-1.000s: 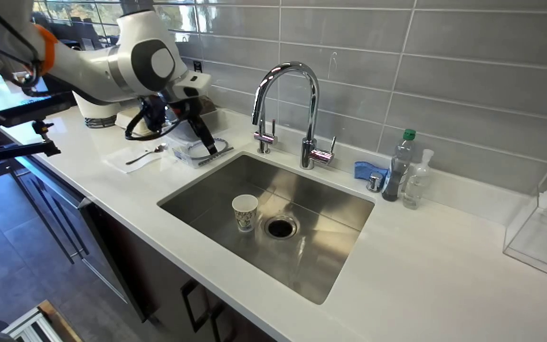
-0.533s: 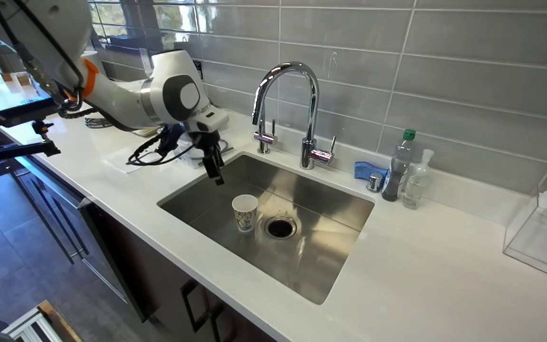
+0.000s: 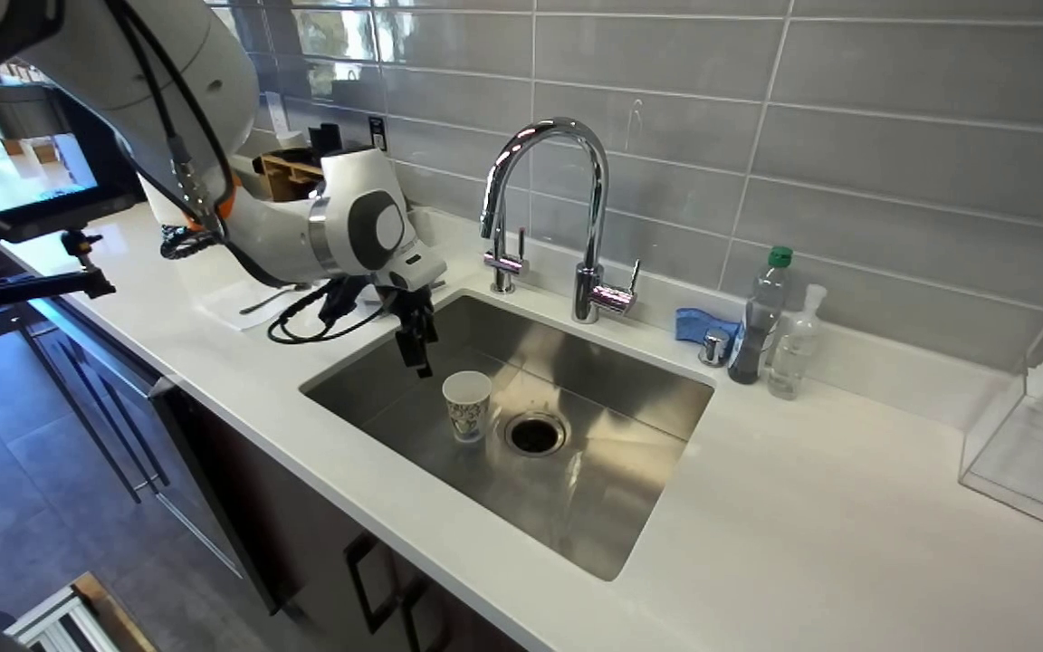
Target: Pour the contents of the cup onto the paper towel
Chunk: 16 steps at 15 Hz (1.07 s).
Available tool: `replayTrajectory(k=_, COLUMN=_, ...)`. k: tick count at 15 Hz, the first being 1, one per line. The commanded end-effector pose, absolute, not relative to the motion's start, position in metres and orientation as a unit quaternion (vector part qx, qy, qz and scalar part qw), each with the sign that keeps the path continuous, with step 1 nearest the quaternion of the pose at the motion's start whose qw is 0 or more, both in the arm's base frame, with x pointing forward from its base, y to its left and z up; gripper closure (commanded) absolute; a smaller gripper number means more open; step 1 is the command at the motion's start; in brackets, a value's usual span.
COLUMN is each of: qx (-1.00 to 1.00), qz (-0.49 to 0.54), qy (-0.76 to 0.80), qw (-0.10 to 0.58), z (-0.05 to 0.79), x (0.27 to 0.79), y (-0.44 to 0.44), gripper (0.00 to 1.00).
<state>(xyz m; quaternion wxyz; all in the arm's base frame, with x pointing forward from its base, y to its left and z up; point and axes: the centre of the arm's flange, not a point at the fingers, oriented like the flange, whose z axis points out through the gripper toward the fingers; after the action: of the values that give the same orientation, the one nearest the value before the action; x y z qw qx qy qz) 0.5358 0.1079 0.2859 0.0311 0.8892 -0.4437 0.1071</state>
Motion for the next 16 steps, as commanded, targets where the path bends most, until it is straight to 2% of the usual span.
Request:
replayTrajectory(k=1, qx=0.889, qz=0.107, qy=-0.445, qw=0.031, z=0.285, x=0.538, y=0.108, gripper=0.0)
replayTrajectory(k=5, qx=0.896, qz=0.112, qy=-0.43, qw=0.011, z=0.275, x=0.549, y=0.101, gripper=0.0)
replayTrajectory(k=12, qx=0.923, qz=0.084, qy=-0.368, qw=-0.079, z=0.242, x=0.573, y=0.09, gripper=0.0)
replayTrajectory(k=16, qx=0.93, qz=0.081, qy=-0.348, qw=-0.09, z=0.224, x=0.585, y=0.088, gripper=0.0)
